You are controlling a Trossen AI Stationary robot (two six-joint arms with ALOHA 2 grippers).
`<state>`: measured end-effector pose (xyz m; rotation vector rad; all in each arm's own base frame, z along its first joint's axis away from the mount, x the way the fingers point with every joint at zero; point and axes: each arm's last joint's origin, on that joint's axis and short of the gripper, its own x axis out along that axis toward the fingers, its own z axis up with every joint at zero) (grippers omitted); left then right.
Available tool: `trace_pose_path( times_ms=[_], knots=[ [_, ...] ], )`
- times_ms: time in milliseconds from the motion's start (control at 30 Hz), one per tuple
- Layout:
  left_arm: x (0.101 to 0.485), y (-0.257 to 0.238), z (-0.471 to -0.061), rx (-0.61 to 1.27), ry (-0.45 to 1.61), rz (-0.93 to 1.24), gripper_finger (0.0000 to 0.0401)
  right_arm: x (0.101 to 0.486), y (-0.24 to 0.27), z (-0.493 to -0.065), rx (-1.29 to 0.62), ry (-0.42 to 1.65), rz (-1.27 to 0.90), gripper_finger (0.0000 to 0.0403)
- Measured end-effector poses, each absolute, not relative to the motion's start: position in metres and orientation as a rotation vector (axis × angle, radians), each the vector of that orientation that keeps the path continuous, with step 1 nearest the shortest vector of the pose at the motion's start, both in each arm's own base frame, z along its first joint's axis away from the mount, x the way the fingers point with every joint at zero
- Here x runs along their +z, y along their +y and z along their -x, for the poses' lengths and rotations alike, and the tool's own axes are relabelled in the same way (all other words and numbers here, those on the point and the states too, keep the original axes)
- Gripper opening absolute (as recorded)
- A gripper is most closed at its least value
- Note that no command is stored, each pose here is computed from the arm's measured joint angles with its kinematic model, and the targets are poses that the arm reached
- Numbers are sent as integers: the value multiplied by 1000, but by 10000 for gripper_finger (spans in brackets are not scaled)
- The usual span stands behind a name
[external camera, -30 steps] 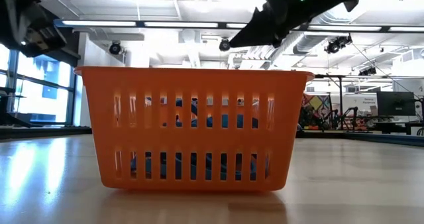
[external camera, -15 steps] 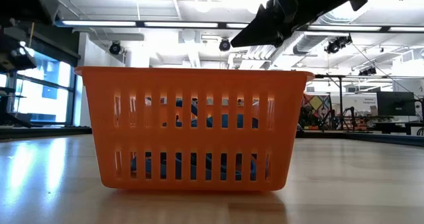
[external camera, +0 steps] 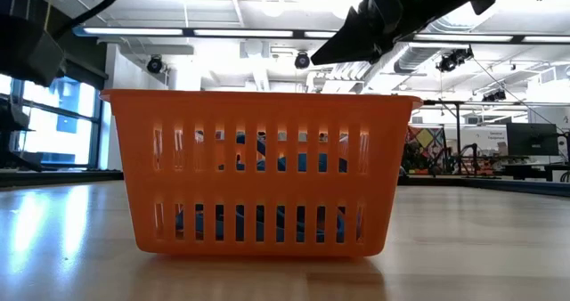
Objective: Sort rubber bands into baskets
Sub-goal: Put the orange rubber band into the yellow bin
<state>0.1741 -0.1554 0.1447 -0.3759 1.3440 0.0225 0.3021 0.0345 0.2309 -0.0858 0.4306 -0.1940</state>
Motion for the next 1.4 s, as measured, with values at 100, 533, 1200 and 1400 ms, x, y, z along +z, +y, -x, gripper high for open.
trace_pose_path(
  times_ms=[100, 533, 1200, 1400],
  knots=[
    [140, -156, -175, 32, 1353, 367, 103, 231, 34, -302, -194, 435, 88, 0],
    [135, -154, -179, 53, 1378, 327, 6, 230, 34, -302, -193, 445, 92, 0],
    [216, -87, -256, 39, 1153, 298, 0, 227, 38, -300, -183, 471, 95, 0],
    [238, -49, -277, 93, 1053, 249, 0, 227, 41, -299, -208, 479, 117, 0]
  ],
)
